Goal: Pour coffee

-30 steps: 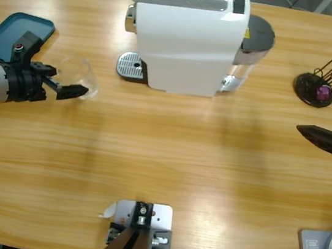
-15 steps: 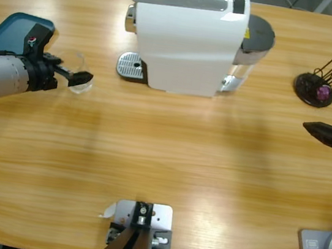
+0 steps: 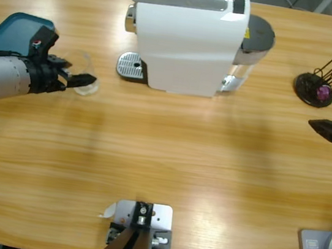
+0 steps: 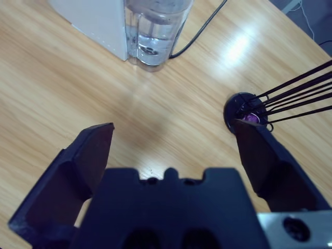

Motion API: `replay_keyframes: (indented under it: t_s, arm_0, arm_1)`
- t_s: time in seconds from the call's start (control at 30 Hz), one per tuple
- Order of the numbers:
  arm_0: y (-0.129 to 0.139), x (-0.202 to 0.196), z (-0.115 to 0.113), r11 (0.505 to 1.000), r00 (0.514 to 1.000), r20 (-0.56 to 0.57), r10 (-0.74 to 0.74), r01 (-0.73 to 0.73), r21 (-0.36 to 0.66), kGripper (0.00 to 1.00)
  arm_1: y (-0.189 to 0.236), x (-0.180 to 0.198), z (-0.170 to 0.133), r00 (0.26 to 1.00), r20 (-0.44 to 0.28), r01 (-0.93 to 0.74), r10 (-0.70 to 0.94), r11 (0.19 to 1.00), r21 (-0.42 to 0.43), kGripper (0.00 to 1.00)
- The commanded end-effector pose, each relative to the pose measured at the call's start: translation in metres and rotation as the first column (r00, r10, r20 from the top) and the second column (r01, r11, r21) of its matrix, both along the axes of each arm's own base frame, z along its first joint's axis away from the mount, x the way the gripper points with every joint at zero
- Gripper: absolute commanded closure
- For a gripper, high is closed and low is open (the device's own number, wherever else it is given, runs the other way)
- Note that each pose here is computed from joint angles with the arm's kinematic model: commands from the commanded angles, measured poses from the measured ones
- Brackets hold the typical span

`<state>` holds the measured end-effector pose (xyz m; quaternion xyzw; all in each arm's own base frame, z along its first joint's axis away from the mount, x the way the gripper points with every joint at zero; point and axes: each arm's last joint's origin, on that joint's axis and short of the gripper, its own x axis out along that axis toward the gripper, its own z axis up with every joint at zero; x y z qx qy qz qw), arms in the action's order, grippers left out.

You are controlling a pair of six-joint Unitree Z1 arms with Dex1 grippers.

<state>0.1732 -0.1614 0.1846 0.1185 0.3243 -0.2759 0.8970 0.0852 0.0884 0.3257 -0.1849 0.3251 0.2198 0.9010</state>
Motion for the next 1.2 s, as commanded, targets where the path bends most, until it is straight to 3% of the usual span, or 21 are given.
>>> replay_keyframes:
  t_s: [0.03, 0.3, 1.0, 1.03, 1.13, 1.17, 1.2]
  arm_0:
    - [-0.012, 0.019, 0.030, 0.959, 0.952, 0.133, -0.277, 0.281, -0.014, 0.762]
    - [-0.014, 0.075, 0.017, 0.939, 0.940, 0.092, -0.329, 0.336, -0.069, 0.760]
    - [-0.038, 0.101, -0.017, 0.912, 0.917, 0.000, -0.399, 0.396, -0.109, 0.752]
    - [-0.038, 0.101, -0.018, 0.912, 0.917, -0.004, -0.398, 0.395, -0.111, 0.728]
    - [-0.039, 0.102, -0.019, 0.912, 0.919, -0.022, -0.394, 0.389, -0.128, 0.278]
    - [-0.039, 0.101, -0.019, 0.912, 0.918, -0.026, -0.395, 0.388, -0.133, 0.175]
    - [-0.039, 0.101, -0.020, 0.912, 0.918, -0.029, -0.395, 0.388, -0.133, 0.137]
  arm_1:
    - [-0.015, -0.007, -0.004, 1.000, 0.014, 0.006, -0.006, 1.000, 0.008, 0.009]
    - [-0.021, -0.008, -0.005, 1.000, 0.021, 0.020, -0.020, 1.000, 0.014, 0.009]
    - [-0.028, -0.007, -0.004, 0.998, 0.028, 0.056, -0.057, 0.998, 0.028, 0.009]
    - [-0.028, -0.007, -0.004, 0.998, 0.028, 0.056, -0.057, 0.998, 0.029, 0.009]
    - [-0.028, -0.007, -0.004, 0.998, 0.029, 0.059, -0.059, 0.998, 0.031, 0.009]
    - [-0.029, -0.007, -0.005, 0.998, 0.029, 0.061, -0.062, 0.998, 0.030, 0.009]
    - [-0.029, -0.007, -0.005, 0.998, 0.029, 0.064, -0.065, 0.997, 0.031, 0.009]
